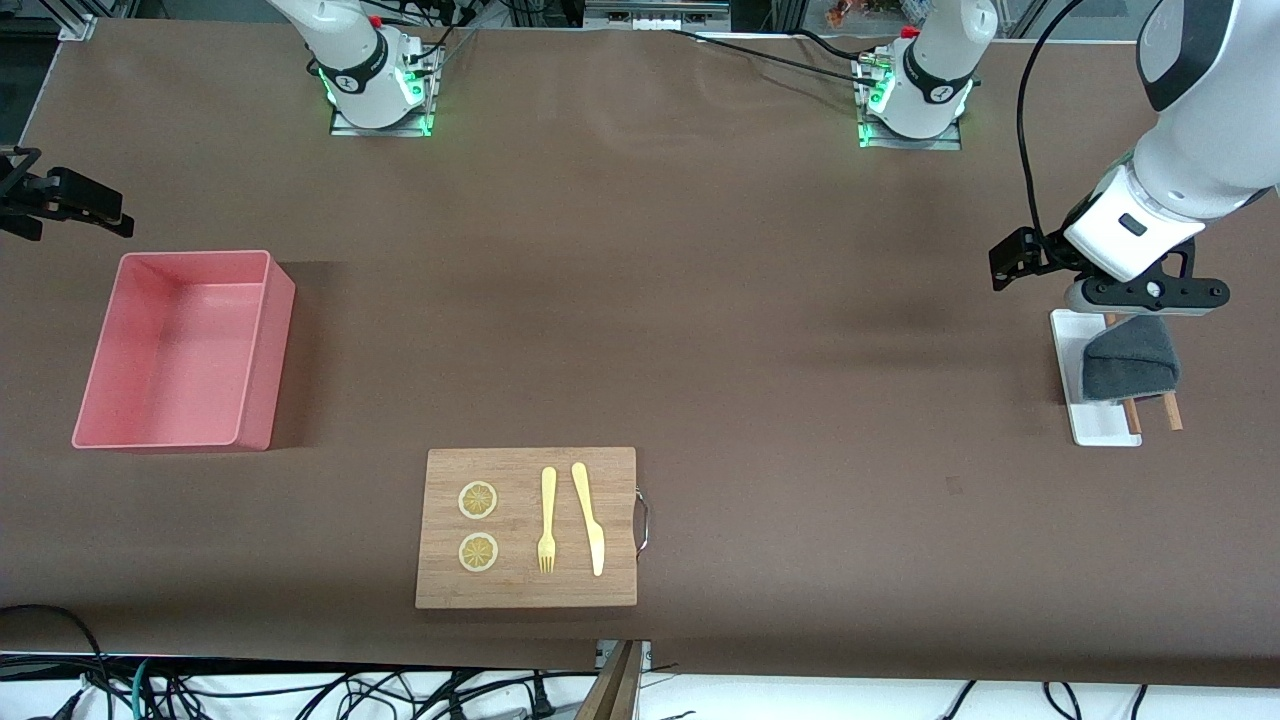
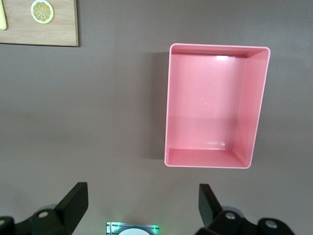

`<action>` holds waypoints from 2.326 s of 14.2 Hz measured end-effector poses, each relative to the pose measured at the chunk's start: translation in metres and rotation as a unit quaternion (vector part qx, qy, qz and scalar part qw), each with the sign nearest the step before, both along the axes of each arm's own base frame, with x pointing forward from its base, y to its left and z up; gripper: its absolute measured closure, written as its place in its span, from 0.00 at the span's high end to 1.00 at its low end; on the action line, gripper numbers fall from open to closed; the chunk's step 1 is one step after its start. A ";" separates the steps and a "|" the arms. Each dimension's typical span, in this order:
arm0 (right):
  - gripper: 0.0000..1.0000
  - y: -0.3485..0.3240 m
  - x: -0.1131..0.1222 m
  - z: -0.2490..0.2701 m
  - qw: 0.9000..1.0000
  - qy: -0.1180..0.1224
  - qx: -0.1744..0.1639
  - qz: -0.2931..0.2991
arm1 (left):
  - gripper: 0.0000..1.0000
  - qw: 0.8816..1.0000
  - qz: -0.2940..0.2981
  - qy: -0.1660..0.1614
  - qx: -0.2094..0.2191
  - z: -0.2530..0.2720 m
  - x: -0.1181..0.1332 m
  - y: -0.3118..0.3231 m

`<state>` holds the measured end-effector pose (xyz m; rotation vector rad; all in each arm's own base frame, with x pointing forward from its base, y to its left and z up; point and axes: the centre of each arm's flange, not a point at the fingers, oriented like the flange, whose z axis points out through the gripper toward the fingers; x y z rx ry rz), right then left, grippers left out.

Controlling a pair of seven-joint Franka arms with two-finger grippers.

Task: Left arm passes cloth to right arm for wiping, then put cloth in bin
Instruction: 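Move the left gripper down to the pink-grey cloth on the stand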

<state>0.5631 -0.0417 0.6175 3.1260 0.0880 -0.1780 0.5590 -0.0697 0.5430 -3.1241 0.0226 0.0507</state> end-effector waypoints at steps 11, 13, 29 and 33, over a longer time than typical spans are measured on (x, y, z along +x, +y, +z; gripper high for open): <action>1.00 -0.001 0.001 -0.003 1.000 0.002 0.000 -0.001 | 1.00 0.993 -0.068 0.011 0.100 -0.005 -0.010 -0.036; 1.00 -0.001 0.001 -0.003 1.000 0.002 0.000 -0.001 | 1.00 0.986 -0.098 0.027 0.133 -0.015 -0.007 -0.034; 1.00 0.018 0.020 -0.036 1.000 0.026 0.001 0.016 | 1.00 0.871 -0.391 0.262 0.141 -0.284 0.091 0.084; 1.00 0.018 0.027 -0.053 0.999 0.041 0.002 0.016 | 1.00 0.877 -0.381 0.262 0.129 -0.313 0.092 0.119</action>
